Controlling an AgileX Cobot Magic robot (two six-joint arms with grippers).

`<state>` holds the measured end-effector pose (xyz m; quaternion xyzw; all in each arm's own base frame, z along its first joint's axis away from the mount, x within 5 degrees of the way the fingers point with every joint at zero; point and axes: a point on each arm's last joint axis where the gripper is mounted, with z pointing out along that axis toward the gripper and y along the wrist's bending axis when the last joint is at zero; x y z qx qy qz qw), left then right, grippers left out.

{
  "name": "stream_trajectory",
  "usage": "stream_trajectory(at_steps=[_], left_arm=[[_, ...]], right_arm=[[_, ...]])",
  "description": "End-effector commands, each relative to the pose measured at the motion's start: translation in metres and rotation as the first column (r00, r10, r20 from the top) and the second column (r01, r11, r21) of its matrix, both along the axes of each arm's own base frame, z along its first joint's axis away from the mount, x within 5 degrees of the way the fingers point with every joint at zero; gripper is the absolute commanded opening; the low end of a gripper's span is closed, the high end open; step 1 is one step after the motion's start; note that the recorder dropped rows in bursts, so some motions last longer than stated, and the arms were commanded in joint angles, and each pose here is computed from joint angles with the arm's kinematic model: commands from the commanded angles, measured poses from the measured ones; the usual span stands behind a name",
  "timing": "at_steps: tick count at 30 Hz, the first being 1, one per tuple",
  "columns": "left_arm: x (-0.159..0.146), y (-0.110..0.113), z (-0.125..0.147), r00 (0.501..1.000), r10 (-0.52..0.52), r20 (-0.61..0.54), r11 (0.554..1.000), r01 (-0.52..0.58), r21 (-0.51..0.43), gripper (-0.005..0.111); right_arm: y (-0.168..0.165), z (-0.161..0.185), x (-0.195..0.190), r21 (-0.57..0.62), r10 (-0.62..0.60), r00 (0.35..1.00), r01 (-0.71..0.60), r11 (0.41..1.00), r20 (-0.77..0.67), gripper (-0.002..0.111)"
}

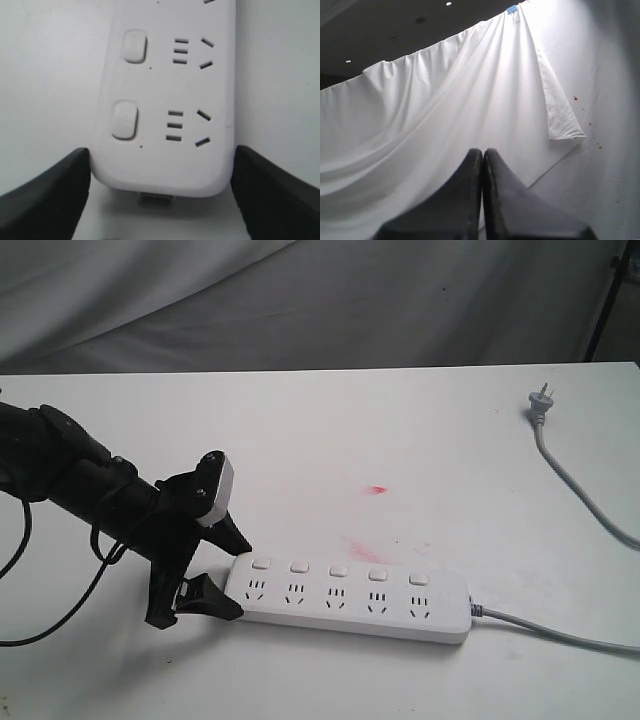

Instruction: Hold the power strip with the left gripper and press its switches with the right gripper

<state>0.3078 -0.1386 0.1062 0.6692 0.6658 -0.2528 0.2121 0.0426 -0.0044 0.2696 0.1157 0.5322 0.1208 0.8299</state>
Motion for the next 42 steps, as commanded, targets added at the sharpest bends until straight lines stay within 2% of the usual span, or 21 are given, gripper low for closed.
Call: stream_trajectory(at_steps=[1,5,9,19,26,31,35,37,39,42], left_arm=[[0.002,-0.002,0.002,1.000,0.012,0.013,1.000,-0.012,-0.006,0.000],[0.002,-0.002,0.002,1.000,0.012,0.013,1.000,-0.012,-0.006,0.000],[0.002,-0.002,0.002,1.000,0.012,0.013,1.000,-0.012,-0.006,0.000],[0.002,-0.002,0.002,1.000,0.012,0.013,1.000,-0.012,-0.006,0.000],[0.002,-0.002,0.002,1.000,0.012,0.013,1.000,-0.012,-0.006,0.000],[0.002,-0.002,0.002,1.000,0.012,0.013,1.000,-0.012,-0.006,0.000],[0.002,-0.002,0.002,1.000,0.012,0.013,1.000,-0.012,-0.006,0.000],[0.002,-0.002,0.002,1.000,0.012,0.013,1.000,-0.012,-0.006,0.000],[0.002,-0.002,0.002,1.000,0.012,0.013,1.000,-0.012,-0.006,0.000],[0.002,-0.002,0.002,1.000,0.012,0.013,1.000,-0.012,-0.006,0.000]], right_arm=[[0.002,0.029,-0.011,-0.006,0.024,1.000,-0.024,1.000,-0.010,0.000],[0.003,0.052,-0.021,-0.013,0.031,0.999,-0.030,0.999,0.015,0.000],[0.004,0.074,-0.015,-0.023,0.034,0.999,-0.035,0.999,-0.043,0.000],[0.005,0.127,0.025,-0.154,-0.003,0.962,-0.040,0.987,-0.272,0.000],[0.005,0.156,0.057,-0.290,-0.047,0.937,-0.059,0.955,-0.346,0.000],[0.008,0.172,0.078,-0.419,-0.069,0.916,-0.112,0.901,-0.395,0.000],[0.017,0.179,0.098,-0.531,-0.038,0.869,-0.267,0.804,-0.494,0.000],[0.023,0.181,0.108,-0.555,0.000,0.837,-0.364,0.748,-0.548,0.000],[0.027,0.185,0.117,-0.552,0.042,0.817,-0.425,0.718,-0.575,0.000],[0.030,0.186,0.134,-0.570,0.062,0.805,-0.470,0.674,-0.590,0.000]])
